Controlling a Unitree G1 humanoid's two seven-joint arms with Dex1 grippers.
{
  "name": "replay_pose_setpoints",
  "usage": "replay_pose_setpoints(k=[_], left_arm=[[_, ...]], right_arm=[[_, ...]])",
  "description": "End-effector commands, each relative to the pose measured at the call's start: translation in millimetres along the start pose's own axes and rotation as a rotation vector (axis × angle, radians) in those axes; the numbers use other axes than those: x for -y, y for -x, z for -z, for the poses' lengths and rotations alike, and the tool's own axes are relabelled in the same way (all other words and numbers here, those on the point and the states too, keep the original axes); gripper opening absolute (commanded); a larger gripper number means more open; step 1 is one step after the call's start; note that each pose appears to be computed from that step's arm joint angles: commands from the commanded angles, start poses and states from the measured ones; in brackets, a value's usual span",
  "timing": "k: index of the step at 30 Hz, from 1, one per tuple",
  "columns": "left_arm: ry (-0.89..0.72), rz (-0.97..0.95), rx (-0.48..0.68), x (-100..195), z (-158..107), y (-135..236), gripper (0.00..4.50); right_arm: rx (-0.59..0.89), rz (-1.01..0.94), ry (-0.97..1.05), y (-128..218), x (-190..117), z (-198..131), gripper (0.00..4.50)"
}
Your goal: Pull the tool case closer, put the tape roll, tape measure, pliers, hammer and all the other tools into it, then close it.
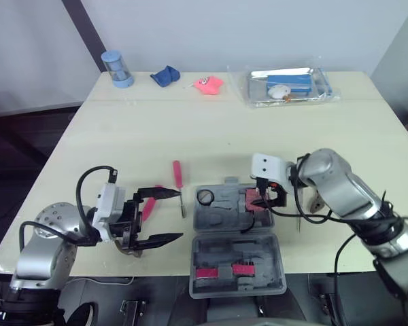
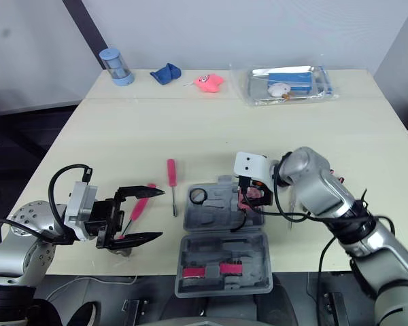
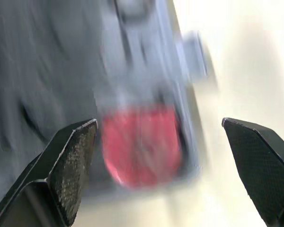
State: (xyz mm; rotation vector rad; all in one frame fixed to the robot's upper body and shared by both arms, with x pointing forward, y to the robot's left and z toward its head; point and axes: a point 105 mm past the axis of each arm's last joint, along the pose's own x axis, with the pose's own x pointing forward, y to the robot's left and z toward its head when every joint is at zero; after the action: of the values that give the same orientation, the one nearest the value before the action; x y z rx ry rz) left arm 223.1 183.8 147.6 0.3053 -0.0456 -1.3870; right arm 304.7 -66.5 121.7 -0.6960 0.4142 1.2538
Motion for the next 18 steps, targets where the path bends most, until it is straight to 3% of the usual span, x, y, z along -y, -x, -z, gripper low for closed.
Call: replay_pose_setpoints(k=[1,5,6,18], left_arm=[[-0.032,0.015,0.010,1.0,-7.6,-1.1,4.50],[-0.034,0.019,0.010,-0.9,-8.4,-1.9,4.50],[-0.034,0.022,0.010,-1.4,-8.6,-2.2,4.50],[-0.038,0.036,0.008,-3.2,-11.1,-3.6,4.50]], right_arm=[[0.193,0.066,-0.037,14.6,8.3,-10.7,4.42],[0.273,0.079,-0.047,13.1,4.8,4.4,3.26],[0.295,0.086,-0.042,11.9,3.5,8.1,2.69],[0.512,0.160,-0.092,2.6,3.6,36.1,2.69]])
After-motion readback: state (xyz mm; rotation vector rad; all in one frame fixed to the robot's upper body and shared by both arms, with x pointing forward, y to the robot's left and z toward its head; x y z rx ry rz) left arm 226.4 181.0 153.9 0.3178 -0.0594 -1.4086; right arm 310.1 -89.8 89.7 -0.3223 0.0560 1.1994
